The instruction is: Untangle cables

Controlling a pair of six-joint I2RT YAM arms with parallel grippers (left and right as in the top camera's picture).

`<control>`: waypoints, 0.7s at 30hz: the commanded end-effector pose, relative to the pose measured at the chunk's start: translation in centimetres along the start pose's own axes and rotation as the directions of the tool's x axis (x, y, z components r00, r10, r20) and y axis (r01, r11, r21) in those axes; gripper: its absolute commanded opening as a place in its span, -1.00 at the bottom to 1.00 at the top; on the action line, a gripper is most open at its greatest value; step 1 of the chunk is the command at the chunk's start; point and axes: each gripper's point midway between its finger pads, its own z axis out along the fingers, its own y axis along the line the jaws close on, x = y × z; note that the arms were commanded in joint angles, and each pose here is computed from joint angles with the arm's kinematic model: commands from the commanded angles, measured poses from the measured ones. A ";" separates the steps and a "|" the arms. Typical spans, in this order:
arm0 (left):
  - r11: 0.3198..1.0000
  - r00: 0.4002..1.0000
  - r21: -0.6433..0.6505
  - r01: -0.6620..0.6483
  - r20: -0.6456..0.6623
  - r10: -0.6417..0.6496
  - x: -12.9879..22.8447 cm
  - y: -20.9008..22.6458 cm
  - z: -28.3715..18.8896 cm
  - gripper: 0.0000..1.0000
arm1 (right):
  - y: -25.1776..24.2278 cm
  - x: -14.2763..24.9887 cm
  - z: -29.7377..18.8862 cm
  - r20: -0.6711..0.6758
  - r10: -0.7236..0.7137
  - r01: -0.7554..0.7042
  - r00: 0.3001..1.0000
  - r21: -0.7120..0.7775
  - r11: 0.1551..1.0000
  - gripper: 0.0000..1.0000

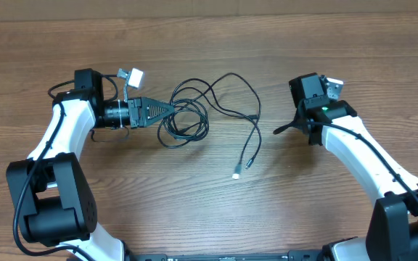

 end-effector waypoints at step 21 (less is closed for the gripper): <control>0.808 0.949 -0.582 0.090 -0.196 -0.247 5.0 8.3 1.0 0.10 | 13.6 5.4 -8.9 -0.148 -0.339 0.090 0.929 -0.798 0.595 0.16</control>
